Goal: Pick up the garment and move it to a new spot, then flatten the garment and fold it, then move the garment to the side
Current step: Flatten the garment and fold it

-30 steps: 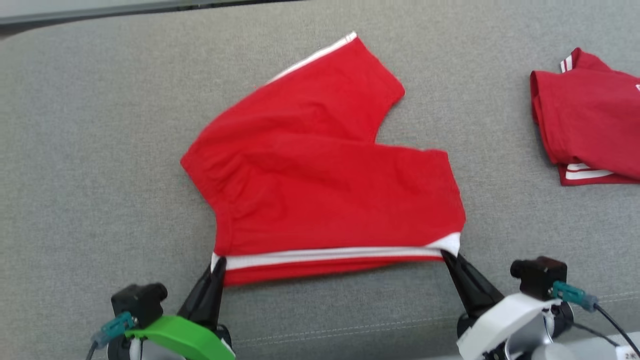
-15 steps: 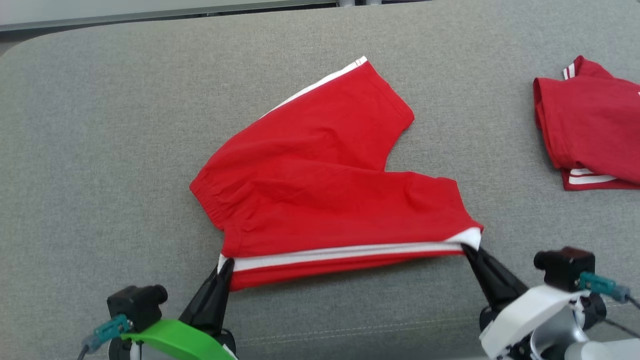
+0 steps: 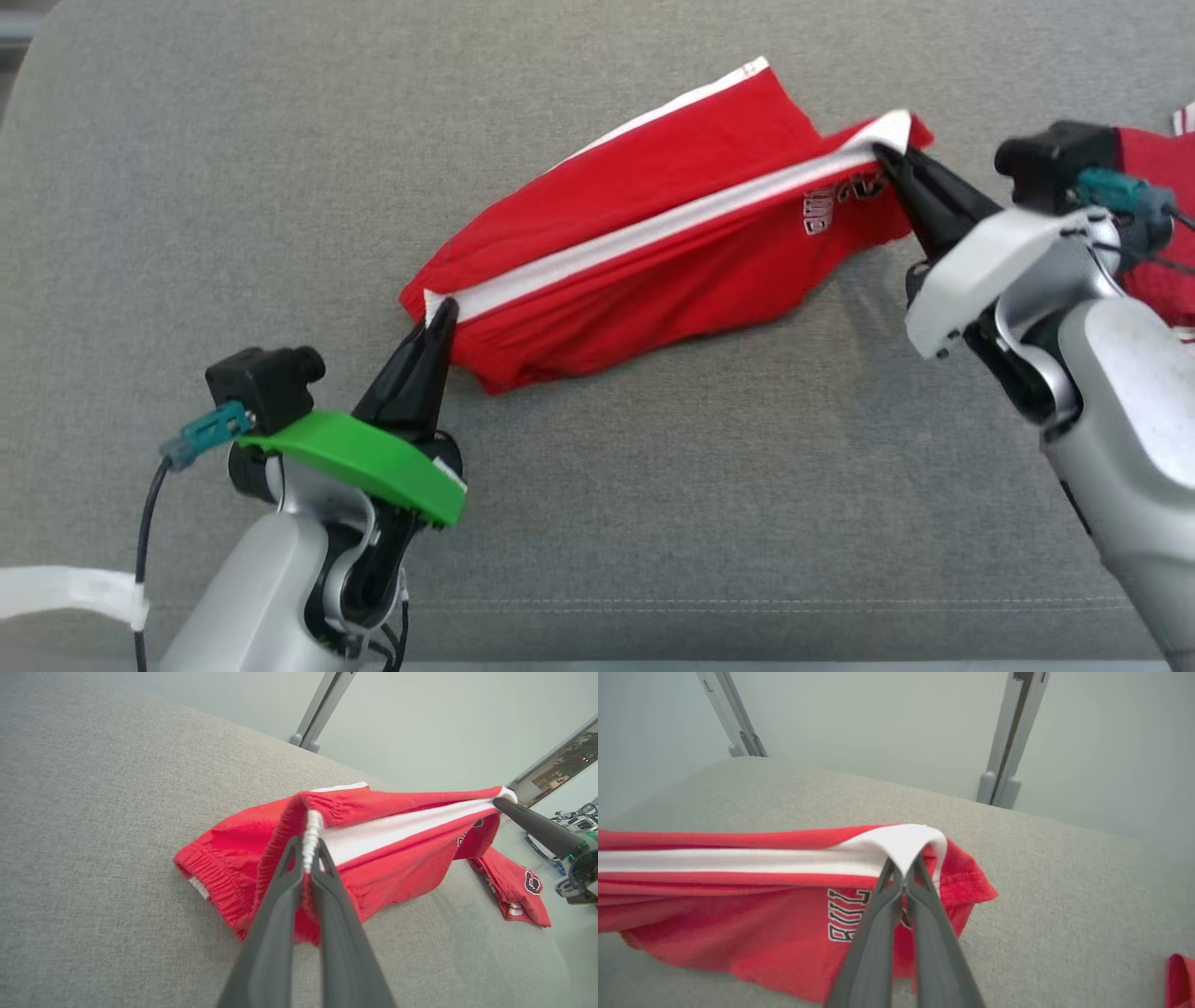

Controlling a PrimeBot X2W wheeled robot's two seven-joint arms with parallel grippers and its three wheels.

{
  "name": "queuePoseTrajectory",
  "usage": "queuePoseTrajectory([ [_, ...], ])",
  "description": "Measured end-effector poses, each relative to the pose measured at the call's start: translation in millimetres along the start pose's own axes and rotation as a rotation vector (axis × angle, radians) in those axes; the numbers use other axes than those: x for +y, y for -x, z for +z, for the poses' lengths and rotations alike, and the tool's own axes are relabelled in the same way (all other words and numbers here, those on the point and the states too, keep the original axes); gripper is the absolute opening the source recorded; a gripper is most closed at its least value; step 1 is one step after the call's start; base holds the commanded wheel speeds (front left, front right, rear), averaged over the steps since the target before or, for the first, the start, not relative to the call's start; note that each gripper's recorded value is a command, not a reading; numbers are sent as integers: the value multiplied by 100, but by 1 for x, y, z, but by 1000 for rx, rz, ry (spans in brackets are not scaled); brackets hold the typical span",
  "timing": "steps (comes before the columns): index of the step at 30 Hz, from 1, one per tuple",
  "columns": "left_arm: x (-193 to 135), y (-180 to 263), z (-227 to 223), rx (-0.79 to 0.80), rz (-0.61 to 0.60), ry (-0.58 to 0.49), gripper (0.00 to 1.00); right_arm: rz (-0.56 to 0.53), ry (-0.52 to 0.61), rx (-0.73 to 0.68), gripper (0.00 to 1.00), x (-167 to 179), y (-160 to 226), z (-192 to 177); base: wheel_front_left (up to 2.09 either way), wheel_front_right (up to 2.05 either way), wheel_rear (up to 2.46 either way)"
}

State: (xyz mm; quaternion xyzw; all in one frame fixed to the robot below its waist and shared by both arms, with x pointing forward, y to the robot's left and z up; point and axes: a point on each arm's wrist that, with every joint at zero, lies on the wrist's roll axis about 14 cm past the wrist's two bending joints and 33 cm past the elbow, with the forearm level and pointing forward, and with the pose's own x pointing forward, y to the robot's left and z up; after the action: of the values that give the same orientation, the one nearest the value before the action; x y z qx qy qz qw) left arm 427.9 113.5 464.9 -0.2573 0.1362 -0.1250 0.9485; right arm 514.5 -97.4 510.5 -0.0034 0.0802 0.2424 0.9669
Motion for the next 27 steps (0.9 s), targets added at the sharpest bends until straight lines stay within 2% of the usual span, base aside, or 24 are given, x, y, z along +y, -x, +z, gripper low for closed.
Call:
queuePoseTrajectory([
  [7,28,-22,-4,-3,73,36,0,96,49,58,0,14,-65,-9,0,0,0],
  [17,59,-37,-20,29,148,61,0,163,51,120,0,31,-115,-46,0,0,0],
  [18,61,-38,-22,34,150,60,27,160,46,124,3,30,-118,-49,0,0,0],
  [19,61,-40,-25,39,150,65,79,155,37,124,38,29,-121,-51,0,0,0],
  [20,62,-41,-26,36,152,67,100,154,34,124,92,29,-124,-53,0,0,0],
  [21,64,-42,-27,40,155,62,100,155,29,111,100,30,-127,-52,0,0,0],
  [27,68,-47,-18,-17,153,5,100,134,8,41,100,24,-132,-47,0,0,0],
])
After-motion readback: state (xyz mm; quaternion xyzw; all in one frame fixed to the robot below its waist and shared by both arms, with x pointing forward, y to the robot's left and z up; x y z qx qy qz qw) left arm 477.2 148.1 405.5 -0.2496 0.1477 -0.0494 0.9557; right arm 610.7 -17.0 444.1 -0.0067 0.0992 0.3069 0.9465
